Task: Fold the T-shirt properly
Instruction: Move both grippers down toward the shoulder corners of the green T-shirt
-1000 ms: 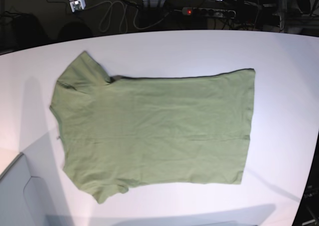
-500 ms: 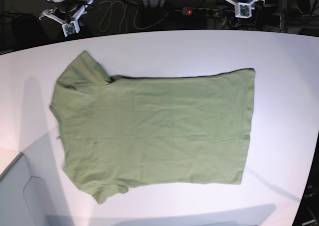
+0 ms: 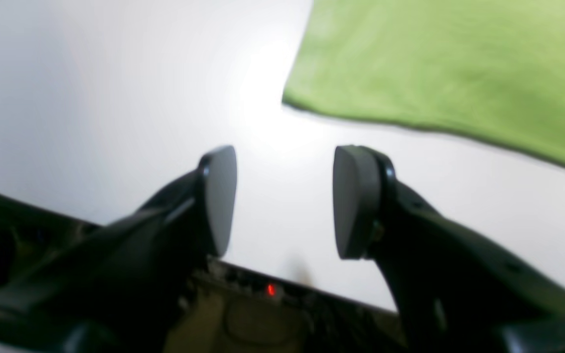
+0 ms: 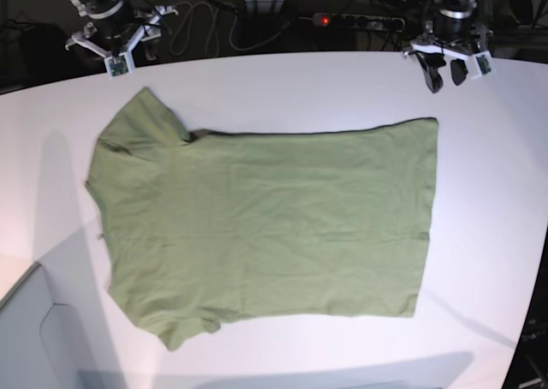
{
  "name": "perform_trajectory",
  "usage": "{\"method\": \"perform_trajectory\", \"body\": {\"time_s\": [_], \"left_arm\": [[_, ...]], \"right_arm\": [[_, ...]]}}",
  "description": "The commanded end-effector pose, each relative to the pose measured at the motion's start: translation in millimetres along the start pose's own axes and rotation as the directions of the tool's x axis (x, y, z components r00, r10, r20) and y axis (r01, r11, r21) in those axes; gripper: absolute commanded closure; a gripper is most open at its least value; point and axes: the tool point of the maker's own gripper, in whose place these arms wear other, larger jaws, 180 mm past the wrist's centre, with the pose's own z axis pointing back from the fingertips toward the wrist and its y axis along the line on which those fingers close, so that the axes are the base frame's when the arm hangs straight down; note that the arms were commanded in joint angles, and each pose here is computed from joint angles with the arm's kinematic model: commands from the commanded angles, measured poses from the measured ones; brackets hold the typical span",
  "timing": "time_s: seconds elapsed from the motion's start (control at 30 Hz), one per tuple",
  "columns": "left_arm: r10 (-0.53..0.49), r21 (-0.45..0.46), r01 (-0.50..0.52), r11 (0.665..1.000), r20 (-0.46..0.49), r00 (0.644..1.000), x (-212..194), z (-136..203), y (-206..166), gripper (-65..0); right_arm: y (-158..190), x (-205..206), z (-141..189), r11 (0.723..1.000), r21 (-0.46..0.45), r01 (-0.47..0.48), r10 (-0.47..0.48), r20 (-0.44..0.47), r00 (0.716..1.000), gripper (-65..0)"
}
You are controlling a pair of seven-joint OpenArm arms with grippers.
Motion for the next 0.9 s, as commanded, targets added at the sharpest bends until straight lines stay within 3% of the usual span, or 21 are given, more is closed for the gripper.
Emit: {"method": "perform_trajectory", "body": {"time_s": [0.0,0.23,0.53,0.87], "left_arm": [[0.003,0.0,-0.003,1.0,0.048,0.999,17.1,-4.7,3.4,-30.7],[0.06,0.006,-0.06,0.998,0.057,0.997,23.3,-41.9,9.5,-30.8],[0.124,0.045,-0.124,0.991,0.004,0.992,0.3,-72.7,21.8,-30.9],[0.08,-0.025,-0.081,0.996,-0.008,0.997,2.2,-80.8,-1.1,-30.8]], "right_arm": [[1.9,4.8,3.2,1.0,0.009,-0.013,0.013,0.021,1.0,-33.8],[0.6,11.6,0.5,1.0,0.006,-0.017,0.017,0.039,0.999,-33.8],[0.6,11.6,0.5,1.0,0.006,-0.017,0.017,0.039,0.999,-33.6],[1.3,3.2,-0.8,1.0,0.007,-0.01,0.01,-0.004,1.0,-33.5]]}}
